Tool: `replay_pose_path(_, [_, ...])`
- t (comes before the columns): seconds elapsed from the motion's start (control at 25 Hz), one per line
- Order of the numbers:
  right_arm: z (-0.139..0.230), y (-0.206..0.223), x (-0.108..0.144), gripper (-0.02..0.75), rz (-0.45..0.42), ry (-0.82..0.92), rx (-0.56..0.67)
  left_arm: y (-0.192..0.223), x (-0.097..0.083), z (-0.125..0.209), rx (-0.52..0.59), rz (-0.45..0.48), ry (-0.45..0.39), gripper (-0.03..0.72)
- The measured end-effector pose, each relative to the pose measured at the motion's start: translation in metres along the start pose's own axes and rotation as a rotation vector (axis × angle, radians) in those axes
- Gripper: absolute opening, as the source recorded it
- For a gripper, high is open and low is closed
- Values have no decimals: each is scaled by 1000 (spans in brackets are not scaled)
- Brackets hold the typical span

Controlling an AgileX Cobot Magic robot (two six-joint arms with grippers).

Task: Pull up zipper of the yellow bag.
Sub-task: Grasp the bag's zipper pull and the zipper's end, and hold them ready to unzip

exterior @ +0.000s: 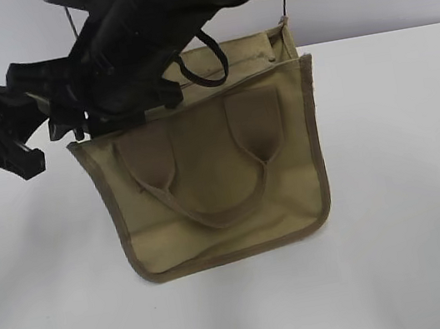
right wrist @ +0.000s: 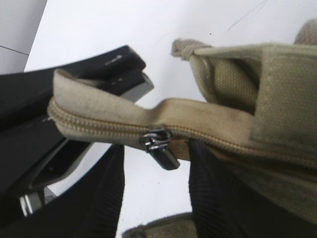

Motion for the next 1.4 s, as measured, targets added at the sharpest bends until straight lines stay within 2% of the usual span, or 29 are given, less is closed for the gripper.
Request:
replay_pose_path(0.2, [-5,8,-4,308,1,52,-35,-3,-5,-8,-22,23,21,6])
replay_pose_path(0.28, [-7,11,-4,279,-1,73,-46,-5,-5,-11,-28,22,27,6])
replay_pose_path(0.48, [-9,15,-7,134,-1,110,-60,-10,-8,-10,-22,24,27,6])
replay_pose_path(0.56, [-8,15,-7,32,1,109,-59,-11,-9,-8,-17,24,26,6])
replay_pose_path(0.64, [-7,15,-8,-8,5,103,-52,-11,-9,-8,-16,23,25,6])
replay_pose_path(0.88, [0,-11,-5,-15,47,-1,13,-11,-8,-8,-11,21,27,6])
replay_pose_path(1.12, [2,-53,12,-15,34,-123,43,-12,-10,-9,-6,24,36,6])
replay_pose_path(1.4, [15,-67,12,-15,39,-213,120,-12,-9,-5,16,15,37,6])
Point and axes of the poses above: a point on each arm's last joint axis where the gripper is mounted, y pointing out along that axis toward the gripper, x along the wrist's bending axis when the last joint is at zero, z = x × y, the point moved 9 cm from there along y, pointing out along that axis toward the gripper, and after that the axes turned 4 degrees about -y, right-handed, at the moved point
